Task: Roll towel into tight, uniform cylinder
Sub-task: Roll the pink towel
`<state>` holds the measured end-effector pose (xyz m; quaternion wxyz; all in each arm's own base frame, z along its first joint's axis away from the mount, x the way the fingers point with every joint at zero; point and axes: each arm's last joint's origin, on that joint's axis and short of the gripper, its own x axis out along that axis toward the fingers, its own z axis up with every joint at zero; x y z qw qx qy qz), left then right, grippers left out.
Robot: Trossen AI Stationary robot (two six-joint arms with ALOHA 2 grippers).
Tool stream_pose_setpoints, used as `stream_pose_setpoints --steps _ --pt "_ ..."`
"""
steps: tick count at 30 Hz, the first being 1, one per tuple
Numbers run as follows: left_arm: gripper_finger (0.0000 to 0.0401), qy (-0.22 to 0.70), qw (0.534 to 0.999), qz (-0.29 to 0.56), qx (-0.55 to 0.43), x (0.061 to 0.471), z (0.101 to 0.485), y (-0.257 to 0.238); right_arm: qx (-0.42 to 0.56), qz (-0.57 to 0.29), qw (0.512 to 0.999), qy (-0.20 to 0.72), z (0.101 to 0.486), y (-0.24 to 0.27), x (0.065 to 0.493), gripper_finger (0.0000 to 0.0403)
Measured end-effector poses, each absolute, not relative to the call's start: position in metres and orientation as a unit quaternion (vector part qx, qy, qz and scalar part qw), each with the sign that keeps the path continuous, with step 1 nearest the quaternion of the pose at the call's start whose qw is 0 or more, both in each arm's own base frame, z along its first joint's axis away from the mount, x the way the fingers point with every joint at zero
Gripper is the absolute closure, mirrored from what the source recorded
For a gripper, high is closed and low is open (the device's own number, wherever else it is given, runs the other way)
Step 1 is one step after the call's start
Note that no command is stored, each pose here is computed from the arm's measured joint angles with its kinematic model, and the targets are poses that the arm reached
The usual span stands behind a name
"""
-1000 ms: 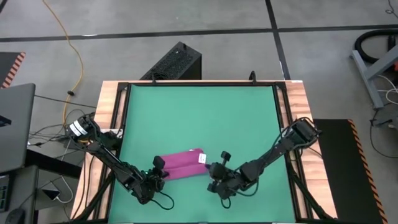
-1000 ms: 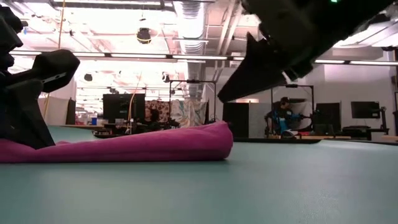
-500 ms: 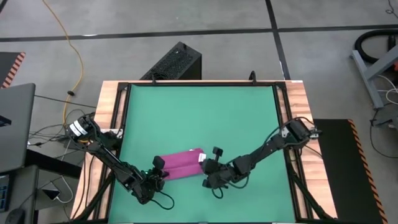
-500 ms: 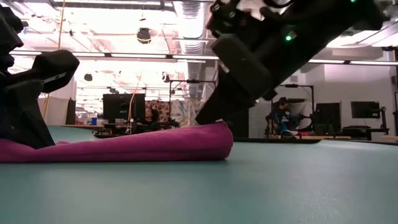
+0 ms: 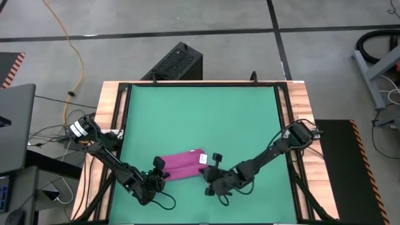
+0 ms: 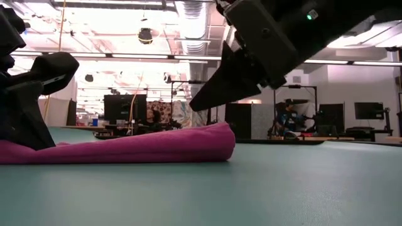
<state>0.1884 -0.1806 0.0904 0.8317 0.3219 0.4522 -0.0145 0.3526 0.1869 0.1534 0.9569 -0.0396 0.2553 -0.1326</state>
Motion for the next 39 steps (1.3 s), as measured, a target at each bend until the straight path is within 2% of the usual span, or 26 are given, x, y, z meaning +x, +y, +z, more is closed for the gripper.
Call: stream_pose_setpoints --steps 13,22,26,30,33,39 --pt "0.0401 0.45 0.835 -0.012 0.318 0.189 0.09 -0.181 -0.026 -0.129 0.937 0.322 0.112 0.153 0.374 0.039" --pt "0.0401 0.449 0.828 -0.025 0.335 0.186 0.092 -0.186 0.05 -0.143 0.93 0.333 0.106 0.137 0.381 0.039" --pt "0.0401 0.446 0.818 -0.001 0.364 0.185 0.109 -0.19 0.086 -0.146 0.922 0.348 0.102 0.138 0.379 0.039" --pt "0.0401 0.406 0.834 0.014 0.374 0.192 0.136 -0.196 0.105 -0.162 0.916 0.352 0.099 0.149 0.371 0.039" --pt "0.0401 0.362 0.851 0.057 0.376 0.193 0.149 -0.193 0.124 -0.179 0.915 0.339 0.098 0.16 0.366 0.039" --pt "0.0401 0.301 0.87 0.12 0.372 0.198 0.142 -0.18 0.162 -0.199 0.917 0.307 0.099 0.184 0.353 0.039"
